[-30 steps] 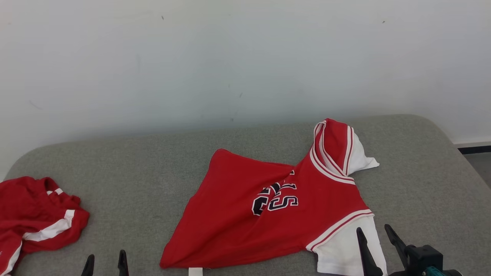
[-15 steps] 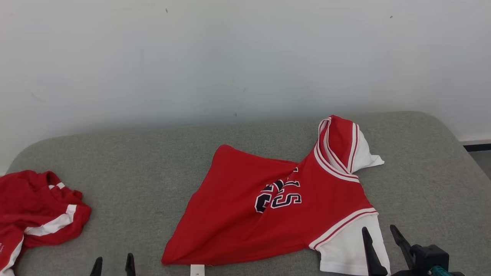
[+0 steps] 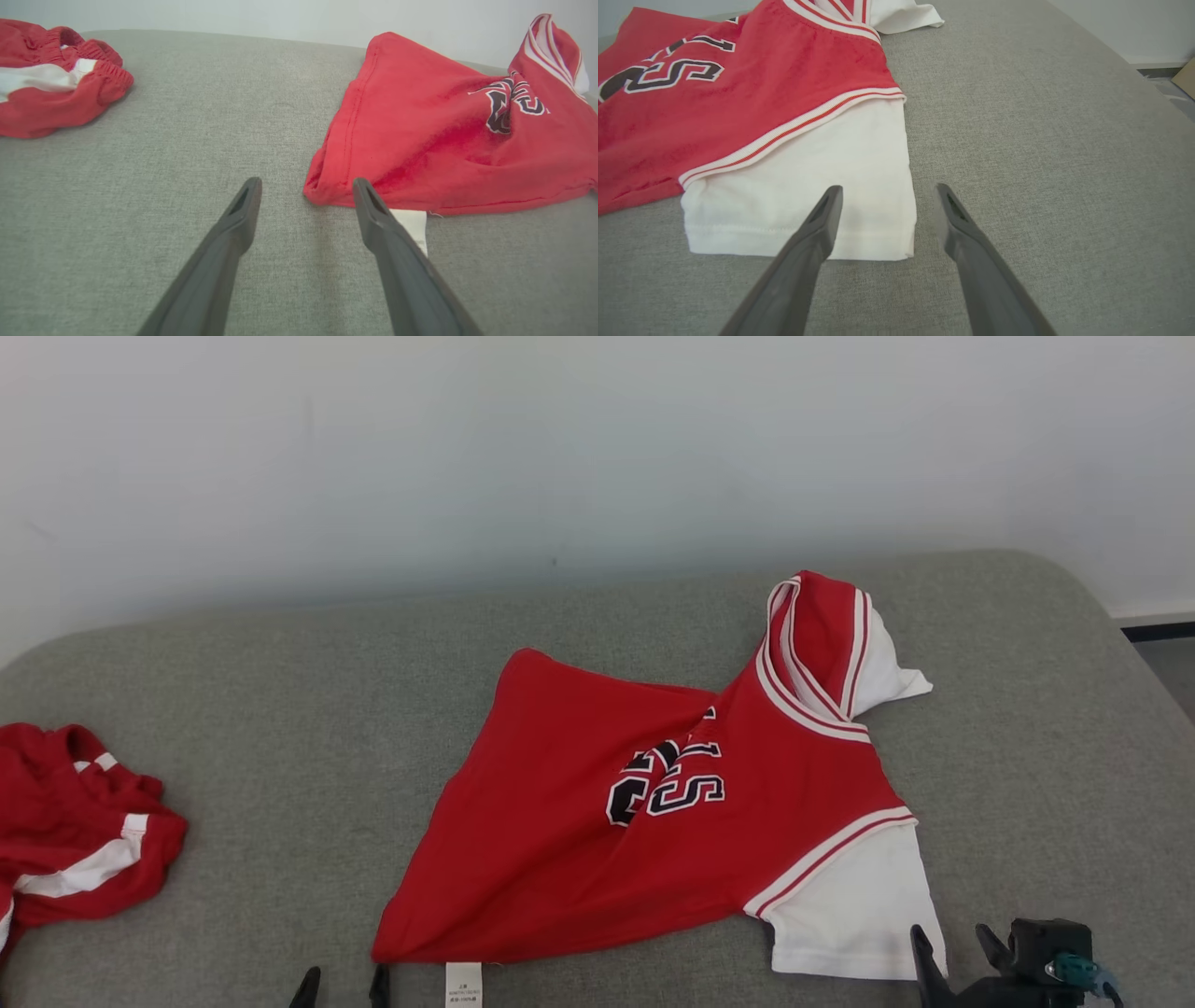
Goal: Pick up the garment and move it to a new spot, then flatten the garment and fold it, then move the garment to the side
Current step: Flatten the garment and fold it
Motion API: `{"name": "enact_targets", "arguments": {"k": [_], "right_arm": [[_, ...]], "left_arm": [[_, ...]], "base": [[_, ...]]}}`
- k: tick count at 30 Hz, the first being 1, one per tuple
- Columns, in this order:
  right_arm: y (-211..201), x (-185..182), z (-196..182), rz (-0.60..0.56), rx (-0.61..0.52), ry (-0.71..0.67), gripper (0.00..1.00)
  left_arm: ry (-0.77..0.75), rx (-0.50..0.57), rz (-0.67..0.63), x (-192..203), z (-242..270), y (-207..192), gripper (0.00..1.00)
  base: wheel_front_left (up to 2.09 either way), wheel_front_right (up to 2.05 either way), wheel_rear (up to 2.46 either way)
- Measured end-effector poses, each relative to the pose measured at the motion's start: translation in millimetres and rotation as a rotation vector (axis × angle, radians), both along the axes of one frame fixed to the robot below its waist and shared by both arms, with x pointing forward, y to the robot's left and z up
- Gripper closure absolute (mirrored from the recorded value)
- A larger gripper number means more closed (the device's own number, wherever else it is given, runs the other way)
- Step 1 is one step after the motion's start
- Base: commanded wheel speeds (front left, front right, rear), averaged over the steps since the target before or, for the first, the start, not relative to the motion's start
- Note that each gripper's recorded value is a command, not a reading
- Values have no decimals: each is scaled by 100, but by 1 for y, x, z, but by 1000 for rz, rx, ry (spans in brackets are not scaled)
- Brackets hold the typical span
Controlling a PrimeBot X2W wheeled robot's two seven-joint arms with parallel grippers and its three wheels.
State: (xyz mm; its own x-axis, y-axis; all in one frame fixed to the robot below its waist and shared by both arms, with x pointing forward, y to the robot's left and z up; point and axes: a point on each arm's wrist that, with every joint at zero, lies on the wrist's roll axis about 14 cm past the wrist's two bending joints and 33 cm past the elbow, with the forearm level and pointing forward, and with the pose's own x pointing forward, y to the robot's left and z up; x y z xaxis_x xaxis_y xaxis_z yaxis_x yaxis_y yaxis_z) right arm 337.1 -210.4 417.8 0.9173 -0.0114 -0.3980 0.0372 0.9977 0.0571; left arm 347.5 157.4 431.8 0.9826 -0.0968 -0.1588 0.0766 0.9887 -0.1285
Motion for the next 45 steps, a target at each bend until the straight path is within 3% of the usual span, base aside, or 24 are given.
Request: {"name": "enact_targets", "arguments": {"k": [8, 21, 45], "right_arm": [[-8, 9, -26, -25, 6, 107, 0], [-11, 10, -65, -54, 44, 258, 0], [0, 6, -67, -33, 77, 266, 0]], "left_arm": [[81, -4, -25, 30, -23, -11, 0], [152, -9, -33, 46, -47, -14, 0], [149, -17, -54, 27, -46, -16, 0]], "base": [[0, 0, 0], [0, 0, 0], [0, 0, 0]]}}
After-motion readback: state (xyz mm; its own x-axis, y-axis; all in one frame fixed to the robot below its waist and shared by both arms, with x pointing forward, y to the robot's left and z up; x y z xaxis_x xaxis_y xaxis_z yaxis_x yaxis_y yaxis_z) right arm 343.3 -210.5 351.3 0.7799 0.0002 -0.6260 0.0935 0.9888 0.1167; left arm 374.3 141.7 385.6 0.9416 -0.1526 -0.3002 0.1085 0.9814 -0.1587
